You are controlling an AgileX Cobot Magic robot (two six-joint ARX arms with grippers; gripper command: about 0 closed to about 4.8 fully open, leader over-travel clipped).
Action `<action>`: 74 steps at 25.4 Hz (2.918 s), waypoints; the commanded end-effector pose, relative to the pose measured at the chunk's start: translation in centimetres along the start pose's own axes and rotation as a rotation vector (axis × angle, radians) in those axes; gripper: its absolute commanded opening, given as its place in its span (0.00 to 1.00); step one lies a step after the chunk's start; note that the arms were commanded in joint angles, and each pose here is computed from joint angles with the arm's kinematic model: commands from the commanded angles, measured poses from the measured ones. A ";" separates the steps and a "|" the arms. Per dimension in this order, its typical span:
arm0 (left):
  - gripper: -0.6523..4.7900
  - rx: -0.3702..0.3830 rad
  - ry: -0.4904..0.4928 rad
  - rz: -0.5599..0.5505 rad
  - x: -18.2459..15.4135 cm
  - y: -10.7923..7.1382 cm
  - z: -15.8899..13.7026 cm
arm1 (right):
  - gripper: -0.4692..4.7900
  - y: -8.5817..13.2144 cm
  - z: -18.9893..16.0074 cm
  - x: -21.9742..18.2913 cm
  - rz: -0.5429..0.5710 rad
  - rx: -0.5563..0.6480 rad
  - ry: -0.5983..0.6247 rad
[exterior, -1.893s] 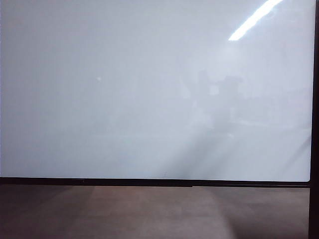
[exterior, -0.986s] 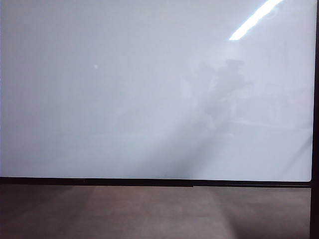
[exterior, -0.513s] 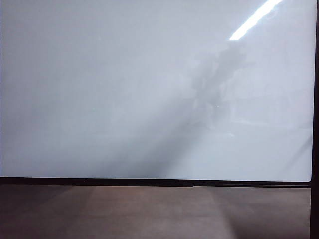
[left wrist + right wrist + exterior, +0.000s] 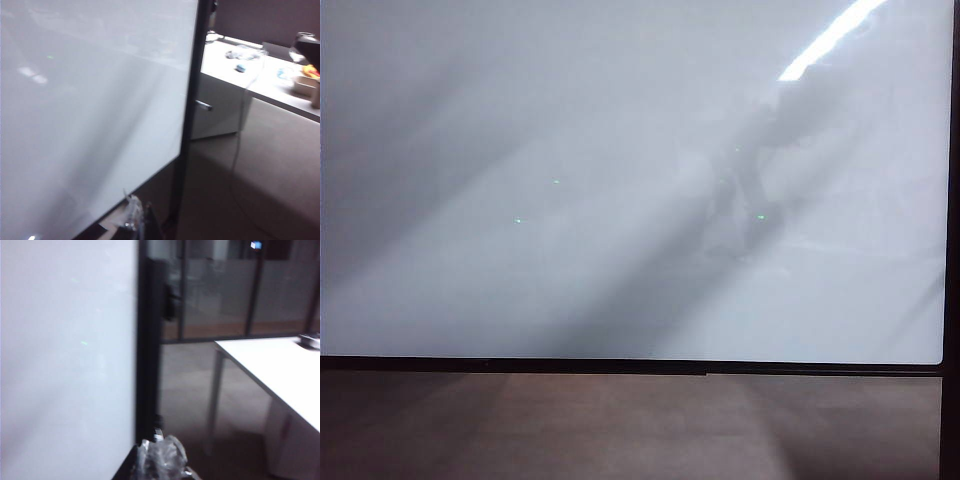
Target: Reach to the right to find the marker pen, pick it up, and write the number 3 on the whiteboard.
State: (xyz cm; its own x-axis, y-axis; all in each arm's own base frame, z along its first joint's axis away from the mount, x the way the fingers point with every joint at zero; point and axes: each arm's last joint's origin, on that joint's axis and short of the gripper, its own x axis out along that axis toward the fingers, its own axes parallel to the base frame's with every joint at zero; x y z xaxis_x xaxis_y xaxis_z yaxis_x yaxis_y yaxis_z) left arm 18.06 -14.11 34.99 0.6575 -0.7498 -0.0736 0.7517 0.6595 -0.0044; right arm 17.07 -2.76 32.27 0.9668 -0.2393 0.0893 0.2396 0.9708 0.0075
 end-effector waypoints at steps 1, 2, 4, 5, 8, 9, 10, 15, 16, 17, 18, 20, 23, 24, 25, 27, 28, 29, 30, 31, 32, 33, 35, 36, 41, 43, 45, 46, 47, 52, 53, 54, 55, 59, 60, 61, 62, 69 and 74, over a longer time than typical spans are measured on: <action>0.11 0.012 -0.047 0.017 0.0 0.1 0.5 | 0.08 -1.4 -0.5 1.1 0.014 -0.011 -0.057; 0.11 0.010 -0.053 0.022 0.0 0.2 0.6 | 0.08 -1.9 -1.0 1.5 0.030 -0.017 -0.057; 0.11 0.012 -0.057 0.026 0.0 0.2 0.6 | 0.08 -2.8 -2.4 2.3 0.072 -0.020 -0.042; 0.11 0.011 -0.055 0.026 0.0 0.2 0.6 | 0.08 -3.1 -3.2 2.8 0.070 -0.011 -0.036; 0.11 0.011 -0.054 0.023 0.1 0.2 0.5 | 0.08 -3.6 -5.5 3.8 0.059 0.014 0.005; 0.11 0.011 -0.058 0.027 0.1 0.2 0.6 | 0.08 -3.7 -6.4 4.5 0.066 0.015 0.018; 0.11 0.012 -0.063 0.027 0.1 0.3 0.6 | 0.08 -3.7 -7.1 4.9 0.079 0.016 0.023; 0.11 0.011 -0.057 0.024 0.2 0.3 0.5 | 0.08 -4.0 -11.4 8.4 0.180 0.025 -0.007; 0.11 0.010 -0.057 0.024 0.1 0.3 0.6 | 0.08 -4.0 -12.1 8.8 0.186 0.025 -0.007; 0.11 -0.001 -0.057 0.023 0.1 0.3 0.6 | 0.08 -4.2 -13.3 9.3 0.183 0.025 -0.006; 0.11 -0.008 -0.055 0.022 0.2 0.3 0.5 | 0.08 -4.2 -13.9 9.5 0.183 0.026 -0.008; 0.11 -0.017 -0.048 0.012 0.2 0.2 0.5 | 0.08 -4.2 -15.3 10.0 0.187 0.038 -0.024; 0.11 -0.019 -0.040 0.008 0.1 0.2 0.4 | 0.27 -4.2 -16.9 10.5 0.183 0.094 0.027; 0.11 -0.019 -0.035 0.009 0.1 0.2 0.3 | 0.43 -4.3 -17.0 10.6 0.183 0.086 0.031; 0.11 -0.015 -0.032 0.011 0.2 0.2 0.3 | 0.60 -4.3 -17.3 10.8 0.183 0.083 0.037; 0.11 -0.011 -0.041 0.012 0.2 0.2 0.4 | 0.59 -4.4 -17.6 11.1 0.183 0.046 0.039; 0.11 -0.009 -0.048 0.017 0.2 0.2 0.5 | 0.59 -4.4 -17.6 11.5 0.185 0.036 0.036; 0.11 -0.007 -0.058 0.028 0.2 0.3 0.6 | 0.59 -4.6 -17.5 12.1 0.196 0.033 0.027; 0.11 -0.005 -0.062 0.039 0.2 0.3 0.6 | 0.59 -4.6 -17.5 12.6 0.214 0.033 0.022; 0.11 0.008 -0.069 0.046 0.2 0.3 0.7 | 0.59 -4.7 -17.5 13.5 0.233 0.031 0.012; 0.11 0.017 -0.070 0.046 0.2 0.3 0.7 | 0.59 -4.8 -17.5 14.0 0.243 0.030 0.007; 0.11 0.018 -0.073 0.046 0.2 0.4 0.7 | 0.59 -4.8 -17.6 14.8 0.254 0.028 0.002; 0.11 0.019 -0.075 0.046 0.3 0.4 0.7 | 0.59 -5.0 -17.7 15.9 0.258 0.025 -0.010; 0.11 0.020 -0.077 0.046 0.3 0.4 0.7 | 0.59 -5.0 -17.7 16.3 0.260 0.024 -0.013; 0.11 0.024 -0.085 0.046 0.4 0.4 0.7 | 0.59 -5.2 -17.9 18.3 0.299 0.023 -0.013; 0.11 0.025 -0.090 0.046 0.4 0.4 0.8 | 0.59 -5.2 -18.1 19.0 0.298 0.022 -0.015; 0.11 0.025 -0.090 0.046 0.4 0.4 0.8 | 0.59 -5.3 -18.5 19.5 0.297 0.023 -0.013; 0.11 0.025 -0.090 0.046 0.4 0.4 0.8 | 0.59 -5.3 -18.6 19.7 0.297 0.023 -0.012; 0.11 0.025 -0.090 0.047 0.4 0.4 0.8 | 0.59 -5.4 -18.8 19.9 0.297 0.024 -0.009; 0.11 0.025 -0.091 0.046 0.4 0.4 0.8 | 0.59 -5.4 -19.7 20.3 0.294 0.032 0.021; 0.11 0.026 -0.092 0.046 0.4 0.4 0.8 | 0.59 -5.4 -19.8 20.3 0.293 0.032 0.022; 0.11 0.026 -0.093 0.046 0.4 0.4 0.8 | 0.59 -5.5 -19.8 20.3 0.290 0.031 0.022; 0.11 0.026 -0.094 0.046 0.4 0.4 0.8 | 0.59 -5.5 -19.8 20.3 0.290 0.028 0.020; 0.11 0.026 -0.094 0.046 0.4 0.4 0.8 | 0.59 -5.5 -19.7 20.3 0.290 0.028 0.019; 0.11 0.026 -0.094 0.046 0.4 0.4 0.8 | 0.59 -5.6 -19.7 20.3 0.290 0.027 0.019; 0.11 0.026 -0.094 0.046 0.4 0.4 0.8 | 0.59 -5.7 -19.7 20.3 0.288 0.028 0.020; 0.11 0.026 -0.094 0.046 0.4 0.4 0.8 | 0.59 -5.7 -19.7 20.3 0.288 0.028 0.020; 0.11 0.026 -0.093 0.046 0.4 0.4 0.8 | 0.59 -5.9 -19.8 21.2 0.341 0.034 0.013; 0.11 0.025 -0.093 0.046 0.4 0.4 0.8 | 0.59 -5.9 -19.9 21.2 0.351 0.040 0.031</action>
State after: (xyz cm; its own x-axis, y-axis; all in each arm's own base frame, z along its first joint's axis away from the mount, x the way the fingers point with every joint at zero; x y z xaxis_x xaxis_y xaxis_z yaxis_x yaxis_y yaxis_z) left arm 18.66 -14.24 35.45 0.6904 -0.7234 -0.0024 0.7234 0.6904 0.0104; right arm 37.93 -13.82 14.00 0.9930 0.1072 0.0506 -0.1085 0.9938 0.0250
